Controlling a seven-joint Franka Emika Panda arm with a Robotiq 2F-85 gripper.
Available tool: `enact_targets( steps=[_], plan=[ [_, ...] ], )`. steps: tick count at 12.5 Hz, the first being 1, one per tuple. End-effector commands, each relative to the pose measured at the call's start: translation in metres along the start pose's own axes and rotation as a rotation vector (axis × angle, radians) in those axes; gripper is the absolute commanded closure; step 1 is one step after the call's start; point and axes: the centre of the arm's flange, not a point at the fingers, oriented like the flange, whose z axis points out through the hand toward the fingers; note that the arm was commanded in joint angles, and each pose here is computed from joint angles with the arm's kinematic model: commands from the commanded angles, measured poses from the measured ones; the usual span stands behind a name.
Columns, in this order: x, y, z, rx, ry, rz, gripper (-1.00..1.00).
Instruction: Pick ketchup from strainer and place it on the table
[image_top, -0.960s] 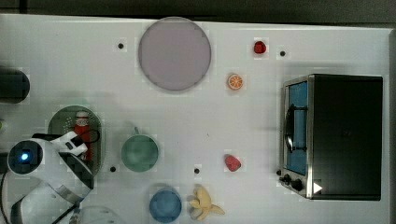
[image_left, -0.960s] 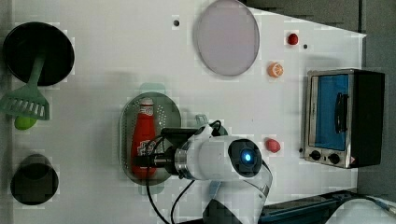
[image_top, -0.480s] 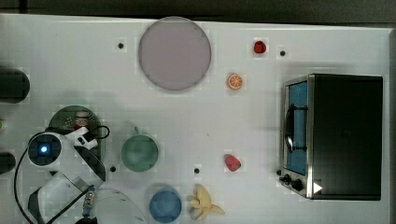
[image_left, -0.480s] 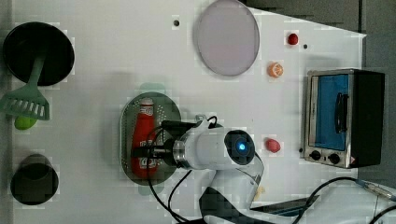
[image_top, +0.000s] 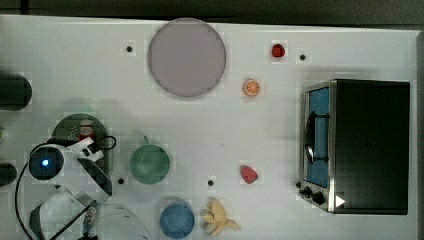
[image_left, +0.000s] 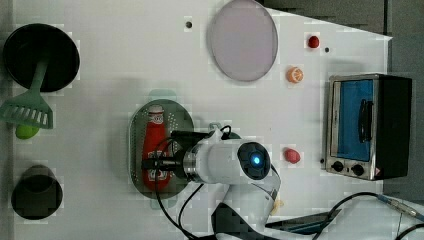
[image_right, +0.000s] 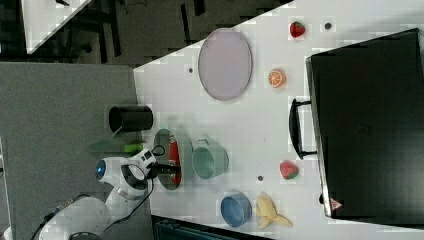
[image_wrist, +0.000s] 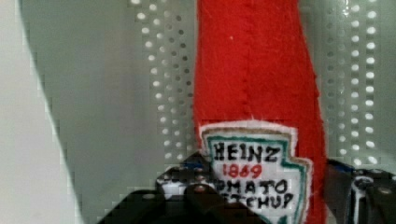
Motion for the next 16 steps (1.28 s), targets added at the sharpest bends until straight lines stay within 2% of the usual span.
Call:
enact_targets(
  steps=[1,3,5,9,14,16],
  plan=[
    [-0.006,-0.025,-0.051,0.005,0.077,-0.004,-0.21],
    [-0.008,-0.031,-0.092,-0.031,0.108,0.004,-0.21],
    [-0.006,-0.036,-0.140,-0.053,0.119,0.058,-0.21],
    [0.028,-0.028,-0.236,-0.031,0.165,0.123,-0.21],
    [0.106,0.046,-0.306,-0.085,0.135,0.123,-0.21],
    [0.142,0.094,-0.325,-0.083,0.154,0.134,-0.21]
  ],
)
